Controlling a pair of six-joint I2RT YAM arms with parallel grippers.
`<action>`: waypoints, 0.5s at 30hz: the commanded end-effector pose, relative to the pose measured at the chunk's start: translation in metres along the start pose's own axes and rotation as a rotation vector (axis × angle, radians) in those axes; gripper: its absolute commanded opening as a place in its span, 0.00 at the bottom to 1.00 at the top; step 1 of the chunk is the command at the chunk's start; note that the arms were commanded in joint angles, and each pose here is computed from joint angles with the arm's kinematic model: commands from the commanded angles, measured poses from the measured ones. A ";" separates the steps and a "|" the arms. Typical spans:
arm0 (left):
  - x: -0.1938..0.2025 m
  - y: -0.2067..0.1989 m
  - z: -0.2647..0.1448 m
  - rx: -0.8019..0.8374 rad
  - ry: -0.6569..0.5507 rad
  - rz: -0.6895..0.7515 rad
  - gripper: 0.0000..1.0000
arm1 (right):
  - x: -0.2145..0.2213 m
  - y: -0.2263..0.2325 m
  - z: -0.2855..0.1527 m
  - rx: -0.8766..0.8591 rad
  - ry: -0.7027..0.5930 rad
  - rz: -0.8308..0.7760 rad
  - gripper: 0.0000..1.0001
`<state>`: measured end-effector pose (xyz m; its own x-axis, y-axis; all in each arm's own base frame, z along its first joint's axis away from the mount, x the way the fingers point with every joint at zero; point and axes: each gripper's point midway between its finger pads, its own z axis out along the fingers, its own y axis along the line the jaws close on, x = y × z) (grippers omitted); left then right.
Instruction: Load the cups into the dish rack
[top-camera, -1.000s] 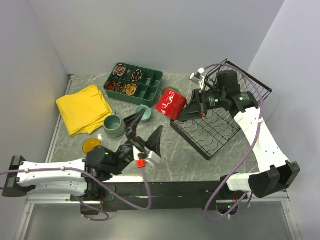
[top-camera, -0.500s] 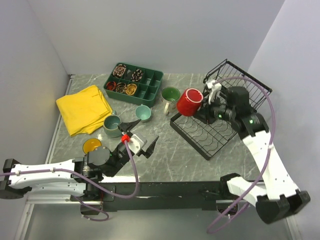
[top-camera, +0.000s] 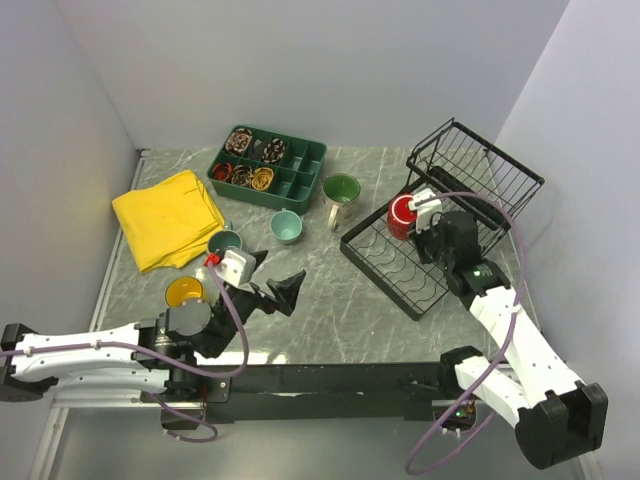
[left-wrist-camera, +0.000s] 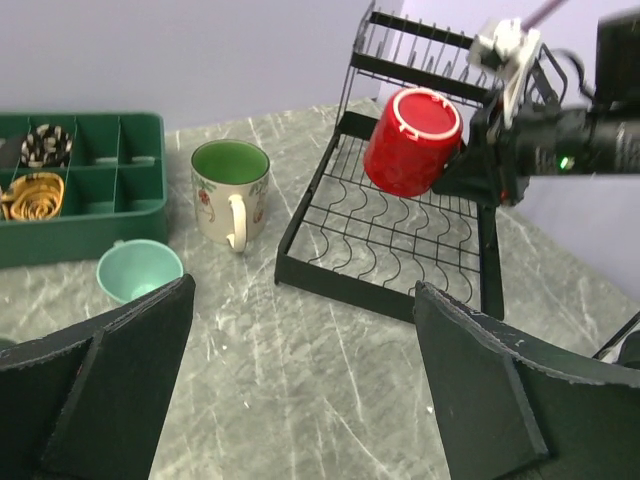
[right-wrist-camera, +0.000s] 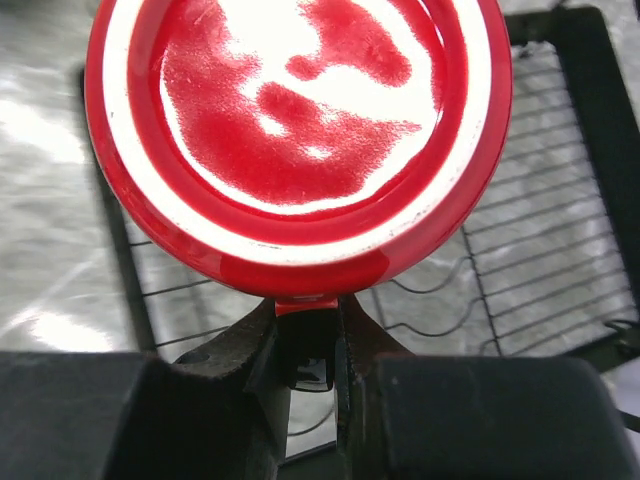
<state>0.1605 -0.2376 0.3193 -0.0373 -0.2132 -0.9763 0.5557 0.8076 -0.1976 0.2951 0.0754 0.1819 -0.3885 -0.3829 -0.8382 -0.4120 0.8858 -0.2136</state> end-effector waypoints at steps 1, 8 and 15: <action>-0.004 0.008 -0.005 -0.037 -0.027 -0.113 0.96 | -0.052 -0.036 0.005 0.184 -0.238 -0.052 0.00; 0.003 0.016 -0.009 -0.059 -0.013 -0.142 0.96 | -0.043 -0.047 0.035 0.247 -0.226 -0.012 0.00; 0.009 0.019 -0.011 -0.081 -0.001 -0.170 0.96 | -0.034 -0.052 0.062 0.267 -0.172 0.009 0.00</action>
<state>0.1617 -0.2220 0.3103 -0.1024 -0.3168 -0.9430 0.4983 0.8041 -0.3242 0.3476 0.0595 0.1446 -0.3789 -0.4025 -0.8333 -0.2778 0.9084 -0.3124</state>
